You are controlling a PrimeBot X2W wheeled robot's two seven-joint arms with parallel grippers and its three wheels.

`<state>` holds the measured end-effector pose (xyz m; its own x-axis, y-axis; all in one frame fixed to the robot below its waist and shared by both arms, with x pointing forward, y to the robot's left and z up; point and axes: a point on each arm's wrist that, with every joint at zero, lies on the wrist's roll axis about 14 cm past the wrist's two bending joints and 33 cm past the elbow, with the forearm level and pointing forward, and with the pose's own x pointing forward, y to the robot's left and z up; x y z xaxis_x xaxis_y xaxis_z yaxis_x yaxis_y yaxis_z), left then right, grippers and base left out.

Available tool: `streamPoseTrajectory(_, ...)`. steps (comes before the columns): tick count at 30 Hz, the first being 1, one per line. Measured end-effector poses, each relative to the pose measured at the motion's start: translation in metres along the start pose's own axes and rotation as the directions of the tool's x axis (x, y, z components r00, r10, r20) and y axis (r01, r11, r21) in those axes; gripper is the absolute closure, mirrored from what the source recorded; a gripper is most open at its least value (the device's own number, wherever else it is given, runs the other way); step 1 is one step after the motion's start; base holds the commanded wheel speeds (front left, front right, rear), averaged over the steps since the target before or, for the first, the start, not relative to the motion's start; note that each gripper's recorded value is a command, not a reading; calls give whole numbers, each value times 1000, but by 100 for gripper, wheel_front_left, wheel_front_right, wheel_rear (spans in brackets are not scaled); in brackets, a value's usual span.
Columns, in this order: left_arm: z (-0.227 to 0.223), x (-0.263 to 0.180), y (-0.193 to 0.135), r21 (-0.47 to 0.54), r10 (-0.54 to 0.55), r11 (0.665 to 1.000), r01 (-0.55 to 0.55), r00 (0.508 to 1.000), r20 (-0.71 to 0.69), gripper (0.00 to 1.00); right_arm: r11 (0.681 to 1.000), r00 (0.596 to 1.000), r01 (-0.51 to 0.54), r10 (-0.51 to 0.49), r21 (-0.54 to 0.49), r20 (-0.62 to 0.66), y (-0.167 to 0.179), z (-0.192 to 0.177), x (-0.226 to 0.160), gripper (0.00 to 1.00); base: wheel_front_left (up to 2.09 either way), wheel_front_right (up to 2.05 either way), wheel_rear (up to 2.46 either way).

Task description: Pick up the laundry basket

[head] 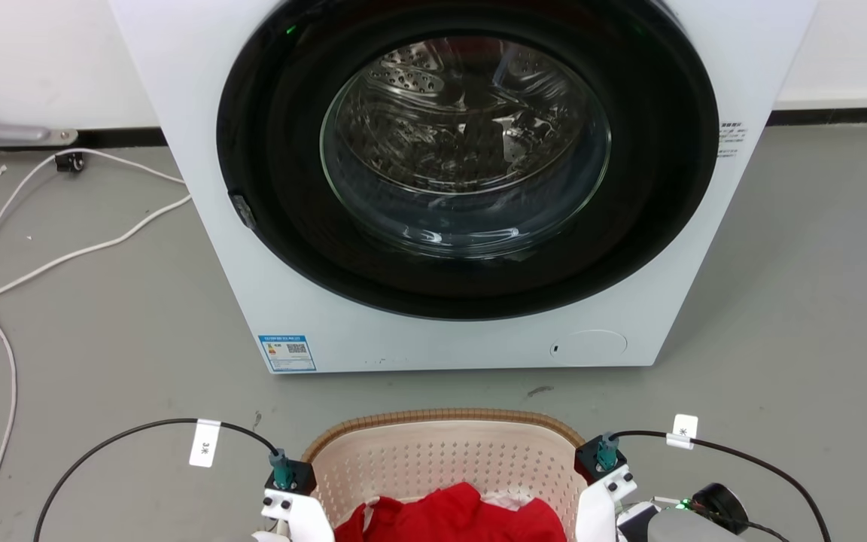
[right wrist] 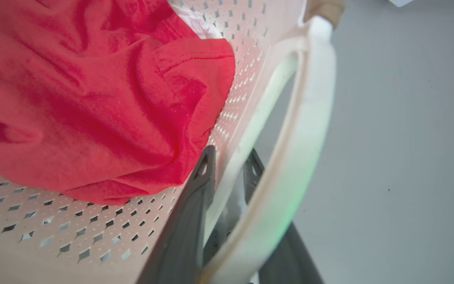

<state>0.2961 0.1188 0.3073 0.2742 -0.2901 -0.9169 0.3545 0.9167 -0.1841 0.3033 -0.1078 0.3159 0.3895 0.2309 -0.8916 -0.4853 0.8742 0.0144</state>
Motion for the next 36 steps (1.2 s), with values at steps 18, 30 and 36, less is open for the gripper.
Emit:
streamPoseTrajectory(18, -10, -6, -8, 16, -12, 1000, 12, 999, -37, 100, 1000, 999, -14, 14, -6, -33, 2, -11, -9, 100, 0, 0, 0)
streamPoseTrajectory(30, -13, -5, -10, 19, -16, 1000, 17, 999, -36, 100, 1000, 999, -19, 19, -8, -42, 4, -16, -9, 100, 0, 0, 0)
streamPoseTrajectory(36, -13, -4, -10, 21, -16, 1000, 17, 999, -32, 100, 1000, 999, -19, 19, -9, -39, 3, -16, -9, 100, 0, 0, 0)
